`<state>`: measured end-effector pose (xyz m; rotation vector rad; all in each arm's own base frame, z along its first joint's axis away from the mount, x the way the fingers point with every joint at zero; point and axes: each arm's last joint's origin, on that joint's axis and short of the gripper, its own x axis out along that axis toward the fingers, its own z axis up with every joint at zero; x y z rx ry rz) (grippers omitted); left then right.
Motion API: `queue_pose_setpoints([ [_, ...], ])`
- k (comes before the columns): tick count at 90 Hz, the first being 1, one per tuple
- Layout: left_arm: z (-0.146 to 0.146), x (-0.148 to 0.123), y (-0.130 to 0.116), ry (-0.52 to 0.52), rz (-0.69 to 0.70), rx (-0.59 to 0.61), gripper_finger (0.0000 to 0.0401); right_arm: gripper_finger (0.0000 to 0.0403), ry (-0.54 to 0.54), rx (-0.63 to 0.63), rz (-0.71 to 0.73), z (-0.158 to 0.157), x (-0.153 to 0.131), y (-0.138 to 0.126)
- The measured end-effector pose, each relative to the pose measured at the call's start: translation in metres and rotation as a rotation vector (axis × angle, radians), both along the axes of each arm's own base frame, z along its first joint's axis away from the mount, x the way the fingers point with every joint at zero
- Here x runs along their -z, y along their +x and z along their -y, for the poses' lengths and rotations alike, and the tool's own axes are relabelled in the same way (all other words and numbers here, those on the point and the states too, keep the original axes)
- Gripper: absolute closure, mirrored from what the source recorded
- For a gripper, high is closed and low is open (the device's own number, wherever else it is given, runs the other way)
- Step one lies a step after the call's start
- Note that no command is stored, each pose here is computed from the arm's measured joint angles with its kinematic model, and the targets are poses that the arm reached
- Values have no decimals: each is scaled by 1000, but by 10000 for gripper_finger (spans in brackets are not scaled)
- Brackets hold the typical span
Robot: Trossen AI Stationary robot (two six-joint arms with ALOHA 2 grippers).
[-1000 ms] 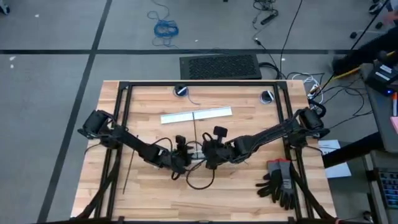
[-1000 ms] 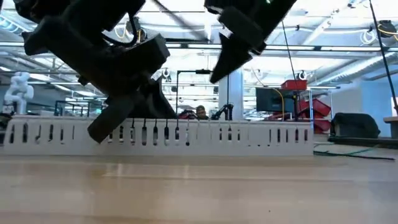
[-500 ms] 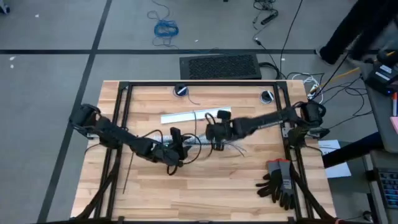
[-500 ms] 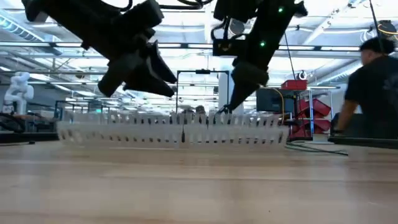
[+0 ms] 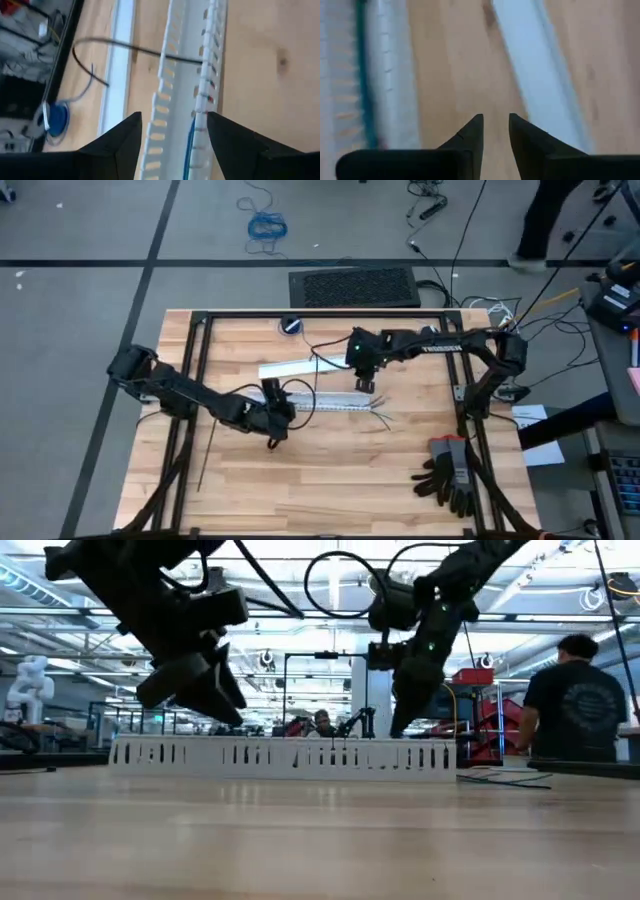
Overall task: Ziptie cables
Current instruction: Close the cable duct
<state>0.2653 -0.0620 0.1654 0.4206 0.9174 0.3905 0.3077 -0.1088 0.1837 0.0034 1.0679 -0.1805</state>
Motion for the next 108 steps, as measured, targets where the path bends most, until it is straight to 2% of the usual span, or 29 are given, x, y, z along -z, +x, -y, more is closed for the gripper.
queue_pose_setpoints([
  [6, -1, -1, -2, 14, -4, -20, 179, 328, -23, -18, 19, 8, 4, -2],
  [23, -7, -20, -15, 10, 63, -116, 179, 326, 10, -86, -3, 32, 22, -5],
  [35, -22, -39, -29, -66, 175, -274, 179, 309, 36, -105, -20, 42, 41, -2],
  [51, -32, -43, -38, -125, 206, -293, 179, 300, 36, -113, -14, 50, 54, 0],
  [59, -41, -41, -38, -145, 189, -320, 179, 319, 44, -112, -15, 53, 60, 1],
  [69, -52, -40, -35, -139, 191, -354, 179, 383, 52, -115, -22, 57, 63, 0],
  [88, -68, -41, -36, -103, 182, -409, 179, 400, 32, -76, -88, 56, 54, -10],
  [99, -71, -42, -37, -92, 180, -412, 179, 401, 56, -46, -221, 47, 34, -31],
  [108, -74, -47, -37, -70, 197, -420, 179, 402, 78, -12, -321, 37, 5, -45],
])
